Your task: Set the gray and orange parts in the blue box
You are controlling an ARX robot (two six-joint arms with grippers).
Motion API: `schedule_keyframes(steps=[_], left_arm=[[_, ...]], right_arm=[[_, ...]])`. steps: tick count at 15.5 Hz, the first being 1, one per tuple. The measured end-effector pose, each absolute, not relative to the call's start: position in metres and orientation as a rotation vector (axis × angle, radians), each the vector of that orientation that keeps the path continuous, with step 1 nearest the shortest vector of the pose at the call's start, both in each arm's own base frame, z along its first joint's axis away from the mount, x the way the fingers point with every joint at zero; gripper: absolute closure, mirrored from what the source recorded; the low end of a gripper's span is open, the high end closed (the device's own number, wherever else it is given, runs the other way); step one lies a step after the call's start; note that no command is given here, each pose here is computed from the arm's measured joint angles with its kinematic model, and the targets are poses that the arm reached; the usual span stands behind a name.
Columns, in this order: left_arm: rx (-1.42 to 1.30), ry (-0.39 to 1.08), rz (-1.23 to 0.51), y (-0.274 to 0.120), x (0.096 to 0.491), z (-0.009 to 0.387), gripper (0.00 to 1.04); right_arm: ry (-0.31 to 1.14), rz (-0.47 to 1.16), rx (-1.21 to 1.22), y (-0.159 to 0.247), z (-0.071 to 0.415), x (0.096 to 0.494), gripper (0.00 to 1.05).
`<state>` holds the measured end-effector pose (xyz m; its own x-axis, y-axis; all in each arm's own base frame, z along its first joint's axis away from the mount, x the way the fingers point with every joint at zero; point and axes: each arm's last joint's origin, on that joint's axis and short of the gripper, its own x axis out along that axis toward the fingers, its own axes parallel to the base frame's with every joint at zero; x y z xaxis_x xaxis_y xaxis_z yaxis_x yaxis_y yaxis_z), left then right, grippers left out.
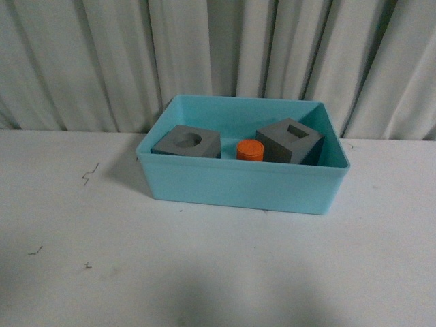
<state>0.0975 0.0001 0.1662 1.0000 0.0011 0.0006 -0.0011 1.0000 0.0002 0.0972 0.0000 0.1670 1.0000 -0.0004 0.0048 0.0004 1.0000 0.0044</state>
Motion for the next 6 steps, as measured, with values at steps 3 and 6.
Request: schedule_keyframes(steps=[3, 6], left_arm=[[0.0, -0.001, 0.001, 0.0001, 0.0975, 0.1662, 0.07], [0.0, -0.001, 0.001, 0.0001, 0.0975, 0.1662, 0.07]], right_arm=[[-0.005, 0.0, 0.004, 0.0, 0.167, 0.0972, 0.06], [-0.005, 0.0, 0.004, 0.0, 0.167, 0.0972, 0.06]])
